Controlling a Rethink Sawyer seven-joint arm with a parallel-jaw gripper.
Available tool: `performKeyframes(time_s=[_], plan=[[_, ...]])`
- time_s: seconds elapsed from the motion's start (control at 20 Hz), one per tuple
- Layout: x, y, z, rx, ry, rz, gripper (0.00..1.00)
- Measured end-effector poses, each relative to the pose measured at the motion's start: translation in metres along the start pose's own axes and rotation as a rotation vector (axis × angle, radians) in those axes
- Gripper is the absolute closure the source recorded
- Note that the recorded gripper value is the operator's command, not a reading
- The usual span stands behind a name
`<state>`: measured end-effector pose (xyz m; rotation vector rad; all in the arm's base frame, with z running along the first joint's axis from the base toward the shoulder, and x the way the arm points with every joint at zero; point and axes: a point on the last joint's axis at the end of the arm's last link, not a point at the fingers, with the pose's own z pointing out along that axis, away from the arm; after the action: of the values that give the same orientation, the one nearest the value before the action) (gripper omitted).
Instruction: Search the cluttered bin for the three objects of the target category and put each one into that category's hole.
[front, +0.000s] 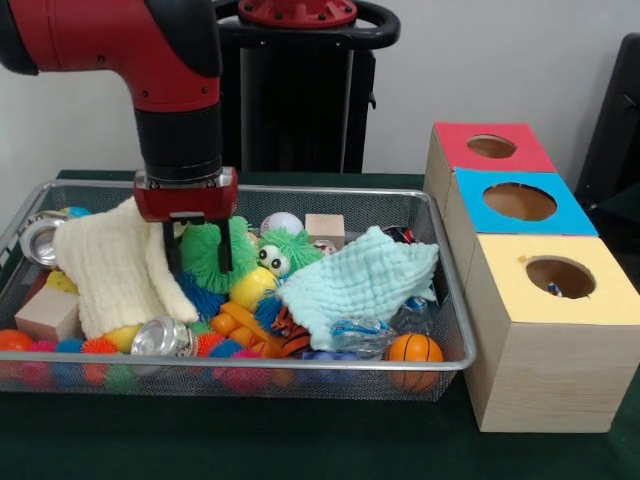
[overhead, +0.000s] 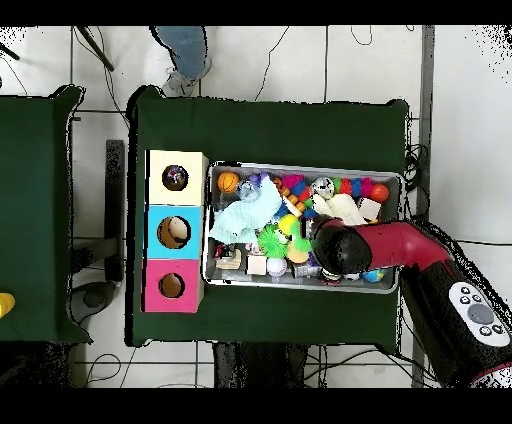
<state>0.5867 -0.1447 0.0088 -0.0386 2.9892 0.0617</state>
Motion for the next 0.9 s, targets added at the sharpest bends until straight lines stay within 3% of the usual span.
performKeyframes(time_s=[0.35, 0.8, 0.9], plan=[[-0.02, -0.004, -0.024, 0.028, -0.041, -0.005, 0.0], [-0.024, -0.019, -0.037, 0.045, -0.045, 0.008, 0.0], [-0.02, -0.034, -0.041, 0.047, -0.033, 0.021, 0.0]])
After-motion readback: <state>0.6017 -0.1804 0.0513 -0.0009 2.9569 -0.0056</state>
